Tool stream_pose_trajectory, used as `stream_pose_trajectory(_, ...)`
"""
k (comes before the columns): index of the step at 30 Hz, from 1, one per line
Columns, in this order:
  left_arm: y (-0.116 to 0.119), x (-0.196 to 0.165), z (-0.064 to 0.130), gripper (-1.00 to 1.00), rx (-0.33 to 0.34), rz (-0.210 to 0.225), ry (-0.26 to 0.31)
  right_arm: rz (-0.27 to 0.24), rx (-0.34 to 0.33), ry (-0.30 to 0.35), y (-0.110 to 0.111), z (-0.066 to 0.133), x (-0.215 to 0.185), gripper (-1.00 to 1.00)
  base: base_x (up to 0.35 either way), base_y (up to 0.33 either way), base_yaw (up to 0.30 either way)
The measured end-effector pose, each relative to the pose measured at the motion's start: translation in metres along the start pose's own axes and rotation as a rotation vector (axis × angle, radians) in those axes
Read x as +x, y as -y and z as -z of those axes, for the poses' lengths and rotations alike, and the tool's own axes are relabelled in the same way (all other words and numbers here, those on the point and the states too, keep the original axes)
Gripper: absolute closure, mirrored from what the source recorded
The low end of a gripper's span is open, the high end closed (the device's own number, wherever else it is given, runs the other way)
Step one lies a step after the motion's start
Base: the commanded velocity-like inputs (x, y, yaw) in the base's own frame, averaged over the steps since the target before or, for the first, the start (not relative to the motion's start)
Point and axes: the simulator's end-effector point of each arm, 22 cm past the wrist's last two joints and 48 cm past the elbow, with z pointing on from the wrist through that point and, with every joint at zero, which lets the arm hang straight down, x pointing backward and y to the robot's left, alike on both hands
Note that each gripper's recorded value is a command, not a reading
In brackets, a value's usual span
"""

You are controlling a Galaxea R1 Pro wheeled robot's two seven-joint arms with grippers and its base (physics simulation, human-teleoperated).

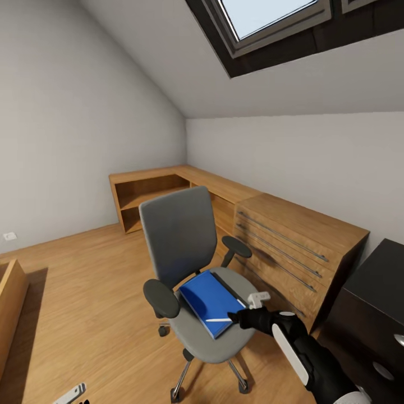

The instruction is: In the bedroom, organize the workspace by keeping the computer under the desk, ensuring the monitor is on the desk, placing the keyboard on the desk next to the monitor, placing the mouse on the desk next to the keyboard, moving the folder from the swivel chair onto the desk next to the mouse, stacking the notebook on top of the folder with the pen on top of the notebook, and positioning the swivel chair next to the desk.

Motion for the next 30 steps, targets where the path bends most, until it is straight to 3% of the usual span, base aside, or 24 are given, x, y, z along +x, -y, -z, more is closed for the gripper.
stream_pose_trajectory(3,0.0,-0.002,0.0,-1.0,0.0,0.002,0.007,-0.008,-0.003,-0.022,0.0,0.0,0.005,-1.0,0.086,0.0,0.0)
stream_pose_trajectory(8,0.0,-0.016,0.001,-1.0,0.0,0.016,0.07,-0.022,-0.003,-0.087,-0.001,0.002,0.018,-1.0,0.273,0.0,0.0)
stream_pose_trajectory(13,0.0,-0.018,0.001,-1.0,0.0,0.016,0.08,-0.028,-0.001,-0.121,-0.001,0.002,0.026,-1.0,0.288,0.0,0.0)
stream_pose_trajectory(20,0.006,-0.034,0.003,-1.0,0.015,0.024,0.114,-0.04,0.003,-0.205,-0.001,0.004,0.043,-1.0,0.063,0.0,0.0)
stream_pose_trajectory(21,0.013,-0.049,0.006,-1.0,0.03,0.033,0.144,-0.037,0.004,-0.222,-0.002,0.005,0.047,-1.0,0.007,0.0,0.0)
stream_pose_trajectory(24,0.017,-0.059,0.009,-1.0,0.041,0.039,0.164,-0.012,0.013,-0.237,-0.002,0.004,0.051,-1.0,0.004,0.0,0.0)
stream_pose_trajectory(26,0.022,-0.068,0.012,-1.0,0.052,0.046,0.181,0.054,0.033,-0.259,-0.003,0.003,0.057,-1.0,0.001,0.0,0.0)
stream_pose_trajectory(30,0.024,-0.071,0.013,-1.0,0.056,0.047,0.186,0.094,0.045,-0.272,-0.003,0.003,0.061,-1.0,0.0,0.0,0.0)
